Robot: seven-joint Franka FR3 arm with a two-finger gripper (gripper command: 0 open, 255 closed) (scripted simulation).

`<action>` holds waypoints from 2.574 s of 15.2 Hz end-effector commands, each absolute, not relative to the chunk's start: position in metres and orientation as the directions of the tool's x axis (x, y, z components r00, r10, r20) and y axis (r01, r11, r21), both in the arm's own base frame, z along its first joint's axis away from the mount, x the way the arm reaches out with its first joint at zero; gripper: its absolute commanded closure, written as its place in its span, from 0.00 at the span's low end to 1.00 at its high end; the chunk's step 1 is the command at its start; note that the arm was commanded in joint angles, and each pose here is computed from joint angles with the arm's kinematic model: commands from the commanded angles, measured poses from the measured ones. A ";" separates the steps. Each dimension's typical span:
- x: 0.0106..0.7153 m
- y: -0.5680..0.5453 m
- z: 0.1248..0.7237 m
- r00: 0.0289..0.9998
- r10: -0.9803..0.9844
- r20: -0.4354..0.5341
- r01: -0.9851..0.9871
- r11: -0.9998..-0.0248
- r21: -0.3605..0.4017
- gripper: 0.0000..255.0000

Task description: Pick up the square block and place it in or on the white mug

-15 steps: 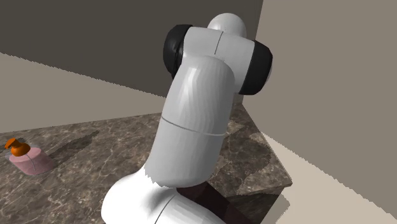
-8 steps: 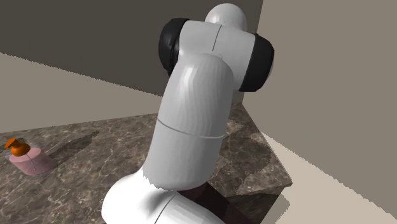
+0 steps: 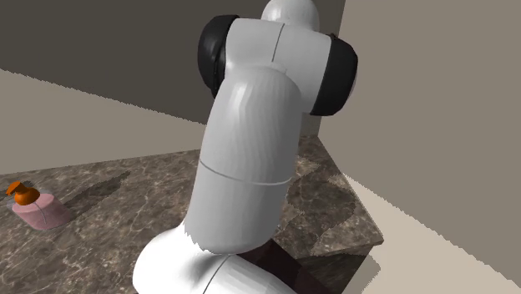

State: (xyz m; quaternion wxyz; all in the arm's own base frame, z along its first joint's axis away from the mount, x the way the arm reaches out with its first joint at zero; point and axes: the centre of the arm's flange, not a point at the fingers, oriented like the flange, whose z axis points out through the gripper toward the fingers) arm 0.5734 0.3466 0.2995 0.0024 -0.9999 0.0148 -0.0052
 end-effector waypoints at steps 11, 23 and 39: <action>0.462 0.461 0.302 0.999 -0.030 0.010 -0.030 -1.000 -0.005 1.00; 0.462 0.461 0.238 0.999 -0.030 0.010 -0.030 -1.000 -0.005 1.00; 0.462 0.461 0.244 0.999 -0.030 0.010 -0.030 -1.000 -0.005 0.00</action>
